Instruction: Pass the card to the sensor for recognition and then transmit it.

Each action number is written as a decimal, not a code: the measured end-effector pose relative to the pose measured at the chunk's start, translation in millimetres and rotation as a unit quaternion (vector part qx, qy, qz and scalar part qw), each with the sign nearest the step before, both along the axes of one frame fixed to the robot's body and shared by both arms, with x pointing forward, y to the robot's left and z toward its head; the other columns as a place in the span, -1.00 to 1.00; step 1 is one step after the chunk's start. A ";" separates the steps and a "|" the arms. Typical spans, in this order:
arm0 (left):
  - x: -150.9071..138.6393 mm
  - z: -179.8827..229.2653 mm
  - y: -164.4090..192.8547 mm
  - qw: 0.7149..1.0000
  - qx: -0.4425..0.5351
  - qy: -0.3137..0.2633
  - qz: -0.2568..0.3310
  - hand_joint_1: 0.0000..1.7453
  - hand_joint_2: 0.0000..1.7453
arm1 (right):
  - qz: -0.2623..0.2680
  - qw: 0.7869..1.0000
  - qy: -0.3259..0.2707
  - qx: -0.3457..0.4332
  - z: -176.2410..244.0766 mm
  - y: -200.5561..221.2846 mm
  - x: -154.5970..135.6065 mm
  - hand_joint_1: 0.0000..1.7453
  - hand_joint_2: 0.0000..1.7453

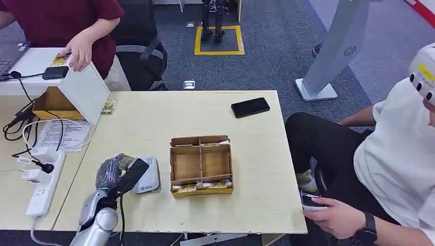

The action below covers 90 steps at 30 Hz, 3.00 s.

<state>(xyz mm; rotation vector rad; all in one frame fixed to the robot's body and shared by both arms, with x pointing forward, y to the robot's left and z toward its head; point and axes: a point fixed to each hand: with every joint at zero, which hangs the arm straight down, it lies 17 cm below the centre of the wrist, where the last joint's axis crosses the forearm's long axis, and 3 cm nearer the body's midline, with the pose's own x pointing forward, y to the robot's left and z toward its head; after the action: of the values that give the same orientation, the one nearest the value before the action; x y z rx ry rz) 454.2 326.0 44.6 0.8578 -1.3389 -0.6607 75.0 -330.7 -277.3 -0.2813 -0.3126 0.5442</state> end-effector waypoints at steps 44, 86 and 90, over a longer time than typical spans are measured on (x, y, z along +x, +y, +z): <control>34.7 183.2 26.3 0.844 -0.435 -0.314 -0.008 1.00 1.00 | 0.021 1.000 -0.004 -0.008 0.9 0.8 7.1 -1.00 1.00; 57.5 181.7 35.4 0.890 -0.342 -0.301 0.007 -1.00 1.00 | 0.042 0.999 -0.006 -0.006 1.7 5.4 14.5 -1.00 1.00; 47.1 174.9 19.8 0.895 -0.351 -0.270 -0.049 -1.00 1.00 | 0.035 0.999 -0.004 -0.004 1.2 5.4 11.4 -1.00 1.00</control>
<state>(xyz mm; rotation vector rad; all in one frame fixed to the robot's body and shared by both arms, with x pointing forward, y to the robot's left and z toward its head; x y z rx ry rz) 501.3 345.8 219.5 0.3775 -1.9585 0.0398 86.4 -325.2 -276.2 -0.2821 -0.3297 0.6144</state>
